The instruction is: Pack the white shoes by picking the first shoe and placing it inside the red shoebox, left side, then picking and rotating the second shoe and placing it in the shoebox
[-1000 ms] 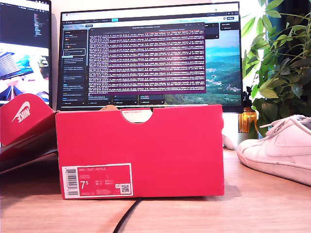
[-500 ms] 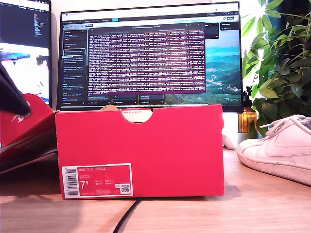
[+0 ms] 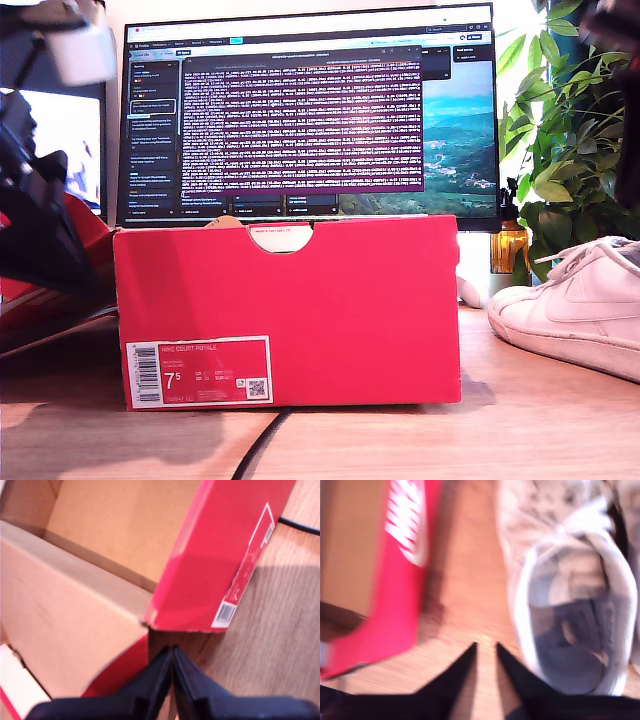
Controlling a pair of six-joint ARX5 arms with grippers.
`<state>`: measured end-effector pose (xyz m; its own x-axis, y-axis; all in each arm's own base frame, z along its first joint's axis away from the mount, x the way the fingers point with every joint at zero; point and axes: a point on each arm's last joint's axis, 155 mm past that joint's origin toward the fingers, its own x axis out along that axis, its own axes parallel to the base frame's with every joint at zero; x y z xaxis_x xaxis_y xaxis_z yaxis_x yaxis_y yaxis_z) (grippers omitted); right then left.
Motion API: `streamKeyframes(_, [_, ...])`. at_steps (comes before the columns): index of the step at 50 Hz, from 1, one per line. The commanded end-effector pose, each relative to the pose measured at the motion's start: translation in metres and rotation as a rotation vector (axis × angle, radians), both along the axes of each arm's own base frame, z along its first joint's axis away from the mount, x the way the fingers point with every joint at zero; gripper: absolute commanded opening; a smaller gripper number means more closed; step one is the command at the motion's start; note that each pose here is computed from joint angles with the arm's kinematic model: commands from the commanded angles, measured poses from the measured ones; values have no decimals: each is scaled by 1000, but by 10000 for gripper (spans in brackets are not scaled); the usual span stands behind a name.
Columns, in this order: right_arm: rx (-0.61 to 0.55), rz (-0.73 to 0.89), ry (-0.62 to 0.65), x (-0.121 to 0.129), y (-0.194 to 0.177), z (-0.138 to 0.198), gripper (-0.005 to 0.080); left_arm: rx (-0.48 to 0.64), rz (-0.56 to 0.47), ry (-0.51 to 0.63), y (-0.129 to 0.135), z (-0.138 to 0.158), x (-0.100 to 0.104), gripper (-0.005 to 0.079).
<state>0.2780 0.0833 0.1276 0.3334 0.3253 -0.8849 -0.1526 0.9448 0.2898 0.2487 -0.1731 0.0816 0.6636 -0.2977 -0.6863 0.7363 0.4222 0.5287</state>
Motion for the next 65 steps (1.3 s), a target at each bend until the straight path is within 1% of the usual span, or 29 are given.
streamKeyframes(1, [-32,24,-4,2,1,0,338,-17,2,-21,-4,5,5,-19])
streamKeyframes(10, [-132,39,19,4,-9,-15,356,-69,-24,-42,-16,13,9,-11])
streamKeyframes(18, [-172,55,51,6,-13,-27,375,-75,-26,-46,-17,14,9,-11])
streamKeyframes(26, [-186,74,87,10,-13,-43,375,-74,-26,-45,-17,14,9,-11])
streamKeyframes(38, [-200,98,173,13,-13,-75,370,-72,-26,-42,-17,13,9,-11])
streamKeyframes(40, [-202,100,189,13,-13,-80,348,-71,-26,-41,-16,13,8,-11])
streamKeyframes(42, [-202,101,199,13,-13,-84,282,-70,-26,-40,-16,13,8,-11])
streamKeyframes(44, [-203,101,202,15,-12,-87,163,-70,-26,-40,-16,12,8,-11])
streamKeyframes(46, [-202,102,195,18,-11,-89,17,-70,-26,-40,-16,13,8,-11])
streamKeyframes(47, [-201,103,189,19,-10,-89,-30,-70,-26,-40,-16,13,8,-11])
streamKeyframes(48, [-200,103,183,21,-9,-89,1,-70,-26,-40,-16,13,8,-11])
streamKeyframes(50, [-194,99,168,24,-7,-88,-17,-70,-26,-40,-16,13,8,-11])
streamKeyframes(54, [-170,105,154,27,1,-85,-13,-70,-26,-40,-16,13,8,-11])
streamKeyframes(58, [-140,91,173,25,9,-80,-13,-70,-26,-40,-16,12,8,-11])
streamKeyframes(62, [-116,89,181,25,20,-68,-13,-70,-26,-39,-16,12,8,-11])
streamKeyframes(65, [-103,87,161,29,27,-57,-13,-70,-26,-39,-16,12,8,-11])
